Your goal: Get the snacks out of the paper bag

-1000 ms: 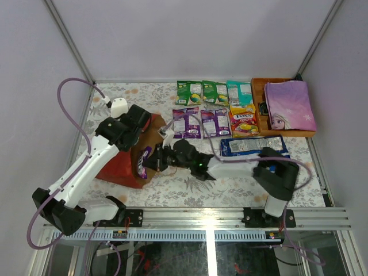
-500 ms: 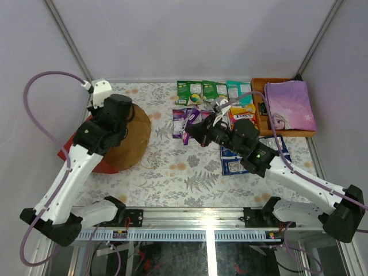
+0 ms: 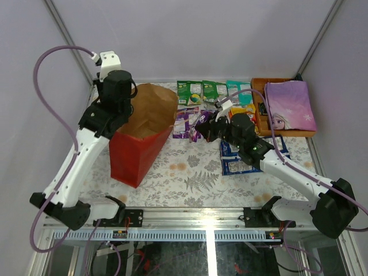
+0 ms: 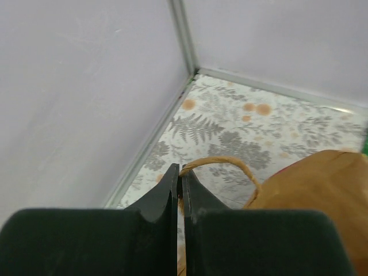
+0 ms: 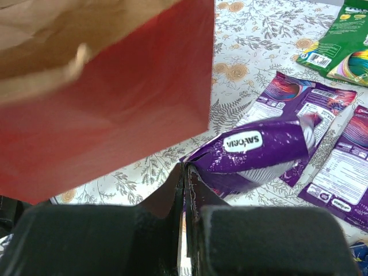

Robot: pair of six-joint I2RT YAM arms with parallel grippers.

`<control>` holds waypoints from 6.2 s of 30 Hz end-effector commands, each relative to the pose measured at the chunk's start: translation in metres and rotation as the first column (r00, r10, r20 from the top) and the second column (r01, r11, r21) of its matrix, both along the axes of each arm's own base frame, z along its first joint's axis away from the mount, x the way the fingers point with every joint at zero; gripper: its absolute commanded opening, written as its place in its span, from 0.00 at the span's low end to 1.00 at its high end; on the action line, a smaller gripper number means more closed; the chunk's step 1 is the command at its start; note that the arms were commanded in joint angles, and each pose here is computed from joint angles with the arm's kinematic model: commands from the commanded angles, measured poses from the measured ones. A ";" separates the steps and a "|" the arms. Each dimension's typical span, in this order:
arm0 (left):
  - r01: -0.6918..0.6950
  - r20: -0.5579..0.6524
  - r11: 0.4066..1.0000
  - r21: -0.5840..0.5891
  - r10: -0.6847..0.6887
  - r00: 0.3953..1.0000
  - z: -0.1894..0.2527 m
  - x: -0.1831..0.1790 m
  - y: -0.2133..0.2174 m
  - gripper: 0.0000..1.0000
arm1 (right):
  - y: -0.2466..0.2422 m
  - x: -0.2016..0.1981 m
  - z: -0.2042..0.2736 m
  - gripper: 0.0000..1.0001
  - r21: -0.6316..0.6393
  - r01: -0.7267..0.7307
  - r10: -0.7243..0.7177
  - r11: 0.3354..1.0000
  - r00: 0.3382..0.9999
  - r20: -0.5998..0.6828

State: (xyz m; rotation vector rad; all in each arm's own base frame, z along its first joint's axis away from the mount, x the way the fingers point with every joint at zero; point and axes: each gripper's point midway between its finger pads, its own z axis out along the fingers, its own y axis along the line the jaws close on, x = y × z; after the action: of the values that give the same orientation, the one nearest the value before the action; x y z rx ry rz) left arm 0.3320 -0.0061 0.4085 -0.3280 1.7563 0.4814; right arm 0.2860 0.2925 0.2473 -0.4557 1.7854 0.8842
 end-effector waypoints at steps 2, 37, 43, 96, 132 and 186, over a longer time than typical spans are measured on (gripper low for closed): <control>-0.221 0.031 0.974 0.042 0.220 0.975 -0.001 0.015 0.041 0.00 | -0.005 0.008 0.038 0.00 0.055 0.033 -0.040 0.998 0.991 0.128; -0.230 0.108 0.873 -0.430 0.303 0.947 -0.026 0.089 0.102 0.00 | 0.048 0.025 0.014 0.00 0.093 -0.104 0.105 0.990 0.994 -0.008; -0.303 0.098 0.860 -0.410 0.372 0.923 -0.030 0.079 0.129 0.00 | 0.054 0.029 0.009 0.00 0.096 -0.112 0.115 0.989 0.993 -0.024; -0.774 -0.047 0.529 -0.348 0.815 0.578 -0.154 0.108 0.326 0.00 | 0.145 0.062 -0.033 0.00 -0.035 -0.347 0.333 0.937 0.921 -0.204; -0.086 0.169 0.965 -0.247 0.130 0.977 -0.008 0.049 0.054 1.00 | 0.120 0.082 -0.093 0.00 -0.386 -0.534 0.379 0.753 0.830 -0.409; 0.576 -0.120 0.450 -0.682 -0.846 0.519 -0.334 0.140 -0.138 0.92 | -0.023 0.204 0.061 0.97 0.109 -0.011 0.015 0.994 0.999 -0.037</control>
State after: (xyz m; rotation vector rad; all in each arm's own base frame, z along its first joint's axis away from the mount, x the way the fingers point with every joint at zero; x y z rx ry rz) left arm 0.4901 -0.1358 0.0932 0.1623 2.2334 -0.6446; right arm 0.4994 0.2620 0.2712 -0.3309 1.8817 0.9306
